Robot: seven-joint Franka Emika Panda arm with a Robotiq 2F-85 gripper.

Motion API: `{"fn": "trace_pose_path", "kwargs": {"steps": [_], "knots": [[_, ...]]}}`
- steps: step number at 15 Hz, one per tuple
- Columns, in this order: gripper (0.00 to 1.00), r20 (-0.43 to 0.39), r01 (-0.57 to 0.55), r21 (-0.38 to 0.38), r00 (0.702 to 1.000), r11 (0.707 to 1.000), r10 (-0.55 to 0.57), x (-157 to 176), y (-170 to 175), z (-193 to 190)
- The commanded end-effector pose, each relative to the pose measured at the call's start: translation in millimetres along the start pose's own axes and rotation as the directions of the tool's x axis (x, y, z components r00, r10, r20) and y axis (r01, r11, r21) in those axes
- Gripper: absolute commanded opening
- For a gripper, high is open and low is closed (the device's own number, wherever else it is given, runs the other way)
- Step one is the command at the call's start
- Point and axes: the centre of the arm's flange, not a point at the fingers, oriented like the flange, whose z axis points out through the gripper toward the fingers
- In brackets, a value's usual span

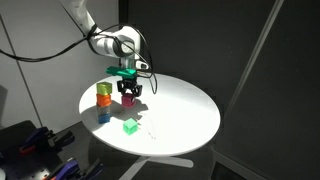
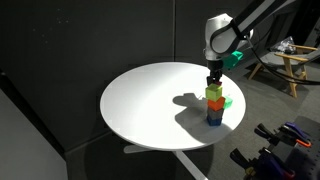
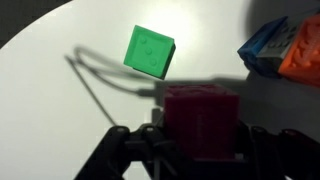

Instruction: Remove the purple toy block from top of the dark green toy block

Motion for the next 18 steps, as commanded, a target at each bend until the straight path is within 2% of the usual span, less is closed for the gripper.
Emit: {"fn": "trace_pose_path", "kwargs": {"steps": [1, 18], "knots": [[0.25, 0.005, -0.004, -0.005, 1.0, 1.0, 0.004, 21, 2, 5], [0.25, 0.048, -0.01, 0.003, 0.999, 1.0, 0.009, 45, 13, 50]]}}
